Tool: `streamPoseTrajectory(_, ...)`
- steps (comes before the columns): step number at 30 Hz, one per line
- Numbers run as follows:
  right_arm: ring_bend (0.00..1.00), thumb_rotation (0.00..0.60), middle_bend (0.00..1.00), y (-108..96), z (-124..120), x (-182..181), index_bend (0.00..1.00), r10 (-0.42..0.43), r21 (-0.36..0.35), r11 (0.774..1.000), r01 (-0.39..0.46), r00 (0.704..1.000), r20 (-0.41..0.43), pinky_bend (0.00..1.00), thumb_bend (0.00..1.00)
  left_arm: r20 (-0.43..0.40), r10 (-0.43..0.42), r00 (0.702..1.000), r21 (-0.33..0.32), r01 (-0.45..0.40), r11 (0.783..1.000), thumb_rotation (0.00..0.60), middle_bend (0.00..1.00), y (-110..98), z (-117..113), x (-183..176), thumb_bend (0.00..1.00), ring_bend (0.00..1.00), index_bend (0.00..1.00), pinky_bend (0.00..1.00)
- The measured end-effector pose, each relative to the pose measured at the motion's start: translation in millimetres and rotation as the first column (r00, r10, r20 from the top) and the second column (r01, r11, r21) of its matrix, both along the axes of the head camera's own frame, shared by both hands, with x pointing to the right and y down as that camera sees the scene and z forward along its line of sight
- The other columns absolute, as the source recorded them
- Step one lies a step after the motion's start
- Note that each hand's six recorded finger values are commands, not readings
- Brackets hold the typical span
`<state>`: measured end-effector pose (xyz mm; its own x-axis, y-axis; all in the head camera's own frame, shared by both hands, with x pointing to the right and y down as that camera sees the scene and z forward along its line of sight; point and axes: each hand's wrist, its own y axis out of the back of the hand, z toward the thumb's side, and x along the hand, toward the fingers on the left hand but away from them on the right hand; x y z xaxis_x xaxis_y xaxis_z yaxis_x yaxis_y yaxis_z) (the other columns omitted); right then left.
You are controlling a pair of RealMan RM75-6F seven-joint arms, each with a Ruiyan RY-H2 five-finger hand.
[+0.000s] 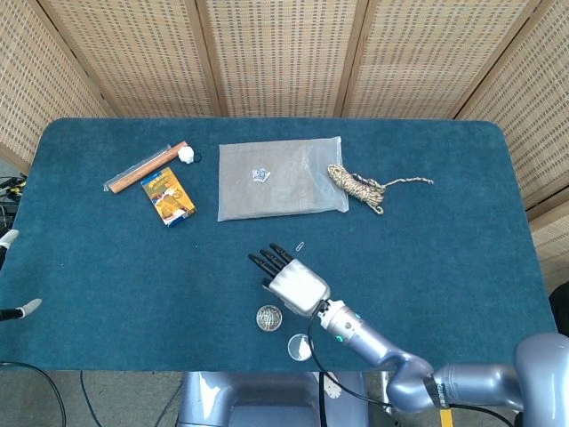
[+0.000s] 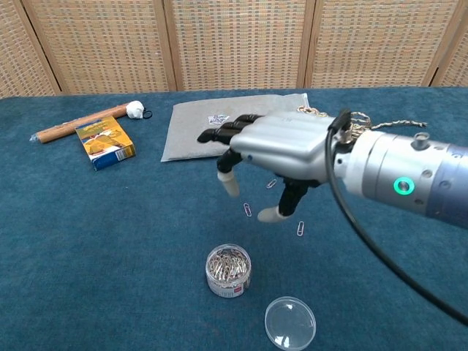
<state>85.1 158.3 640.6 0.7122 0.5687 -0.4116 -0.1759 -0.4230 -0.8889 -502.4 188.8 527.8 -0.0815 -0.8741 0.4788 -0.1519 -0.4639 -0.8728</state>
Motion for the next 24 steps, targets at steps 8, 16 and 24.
streamPoseTrajectory(8, 0.00, 0.600, 0.00, -44.9, -34.8, 132.5, 0.00, 0.258, 0.184, 0.952, -0.244, 0.964, -0.061, 0.00, 0.00, -0.003, 0.009, 1.000, 0.022, -0.009, 1.000, 0.600, 0.00, 7.1, -7.9, 1.1, 0.00, 0.00, 0.00, 0.00)
streamPoseTrajectory(16, 0.00, 0.600, 0.00, -13.3, -56.0, 251.0, 0.00, 0.480, 0.242, 0.861, -0.447, 0.871, -0.100, 0.00, 0.00, -0.007, 0.025, 1.000, 0.044, -0.024, 0.999, 0.600, 0.00, 15.5, -12.0, 5.5, 0.00, 0.00, 0.00, 0.00)
streamPoseTrajectory(24, 0.00, 0.600, 0.00, 28.6, -68.9, 304.3, 0.00, 0.544, 0.264, 0.824, -0.501, 0.829, -0.126, 0.00, 0.00, -0.008, 0.029, 1.000, 0.045, -0.028, 0.999, 0.600, 0.00, 22.7, -12.6, 6.2, 0.00, 0.00, 0.00, 0.00)
